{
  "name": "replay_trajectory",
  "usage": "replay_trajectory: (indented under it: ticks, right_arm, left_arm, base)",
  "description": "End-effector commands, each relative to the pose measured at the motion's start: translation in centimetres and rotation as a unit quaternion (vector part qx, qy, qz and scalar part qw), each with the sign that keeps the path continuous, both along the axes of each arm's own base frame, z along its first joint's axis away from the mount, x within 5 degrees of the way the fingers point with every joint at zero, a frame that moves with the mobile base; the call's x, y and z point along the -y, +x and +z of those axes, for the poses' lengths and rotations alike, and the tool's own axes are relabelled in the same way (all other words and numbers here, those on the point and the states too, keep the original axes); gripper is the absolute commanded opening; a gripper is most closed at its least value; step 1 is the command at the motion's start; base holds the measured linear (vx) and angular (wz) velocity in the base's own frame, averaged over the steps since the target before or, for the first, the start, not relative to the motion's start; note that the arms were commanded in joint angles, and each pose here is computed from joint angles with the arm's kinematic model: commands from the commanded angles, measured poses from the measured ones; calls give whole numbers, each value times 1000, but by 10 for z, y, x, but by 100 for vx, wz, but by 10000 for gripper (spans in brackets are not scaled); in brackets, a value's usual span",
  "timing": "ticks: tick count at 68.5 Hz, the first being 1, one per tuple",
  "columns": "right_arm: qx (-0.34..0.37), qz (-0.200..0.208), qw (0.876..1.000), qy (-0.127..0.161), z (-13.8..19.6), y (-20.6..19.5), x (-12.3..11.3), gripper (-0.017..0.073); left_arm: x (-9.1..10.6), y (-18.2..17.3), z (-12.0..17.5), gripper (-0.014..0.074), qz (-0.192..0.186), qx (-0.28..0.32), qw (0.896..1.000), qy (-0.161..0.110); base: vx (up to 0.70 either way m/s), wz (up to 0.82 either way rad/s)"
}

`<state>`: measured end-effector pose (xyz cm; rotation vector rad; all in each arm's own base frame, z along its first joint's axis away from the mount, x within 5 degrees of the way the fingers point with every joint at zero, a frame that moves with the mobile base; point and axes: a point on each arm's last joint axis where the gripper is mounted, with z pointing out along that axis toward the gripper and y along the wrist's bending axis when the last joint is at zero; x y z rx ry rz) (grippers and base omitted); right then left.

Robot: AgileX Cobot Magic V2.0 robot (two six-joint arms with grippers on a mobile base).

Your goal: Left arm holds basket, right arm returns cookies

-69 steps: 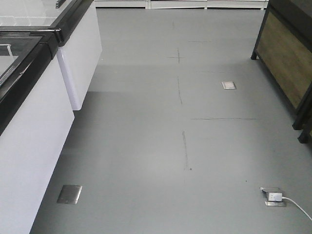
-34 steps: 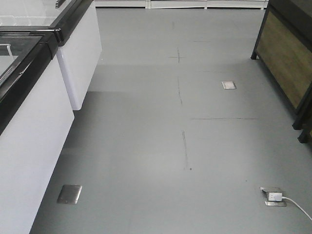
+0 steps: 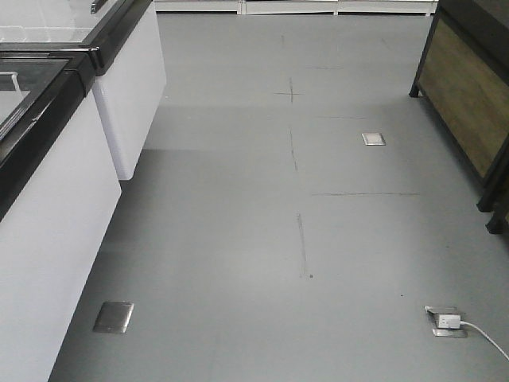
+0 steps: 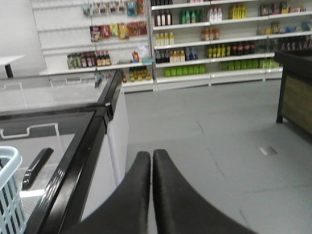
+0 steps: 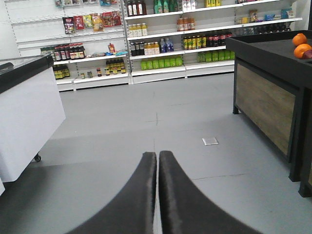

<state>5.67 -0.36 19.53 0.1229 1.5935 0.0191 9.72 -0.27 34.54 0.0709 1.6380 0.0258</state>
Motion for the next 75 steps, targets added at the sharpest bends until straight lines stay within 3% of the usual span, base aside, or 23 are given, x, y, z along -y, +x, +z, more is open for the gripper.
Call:
replay_trajectory:
  ticks: [1, 8, 14, 32, 51, 56, 60, 62, 64, 68, 71, 75]
  right_arm:
    - [41, -3, 999, -9, 7, -1, 0, -8]
    - [41, -3, 999, -9, 7, -1, 0, -8]
    - [41, -3, 999, -9, 7, -1, 0, -8]
    - [41, -3, 999, -9, 7, -1, 0, -8]
    - [41, -3, 999, -9, 7, -1, 0, -8]
    - [41, -3, 999, -9, 7, -1, 0, -8]
    - [41, -3, 999, -9, 7, -1, 0, -8]
    - [41, -3, 999, -9, 7, -1, 0, -8]
    - [41, -3, 999, -9, 7, -1, 0, -8]
    - [41, -3, 999, -9, 7, -1, 0, -8]
    - [41, -3, 999, -9, 7, -1, 0, -8]
    - [41, -3, 999, -9, 7, -1, 0, -8]
  left_arm:
    - [1, 8, 17, -3, -3, 32, 999, -4]
    - [1, 9, 17, 35, -3, 36, 999, -5]
    - [1, 9, 17, 135, -3, 36, 999, -5]
    - [1, 9, 17, 738, -3, 34, 999, -4]
    - [1, 9, 17, 682, -3, 35, 999, -8]
    - [2, 9, 19, 654, -7, 41, 998, -57]
    - [3, 9, 20, 629, -13, 44, 987, -153]
    - [4, 8, 21, 617, -16, 44, 977, -210]
    - [5, 8, 22, 606, -20, 42, 959, -280]
    - [6, 9, 23, 580, -25, 41, 926, -374]
    - [5, 10, 25, 565, -28, 48, 903, -425]
    - [4, 13, 27, 545, -27, 61, 893, -444]
  base:
    - [0, 0]
    - [0, 0]
    - [0, 0]
    - [0, 0]
    - [0, 0]
    - [0, 0]
    - [0, 0]
    - [0, 0]
    - [0, 0]
    - [0, 0]
    - [0, 0]
    - [0, 0]
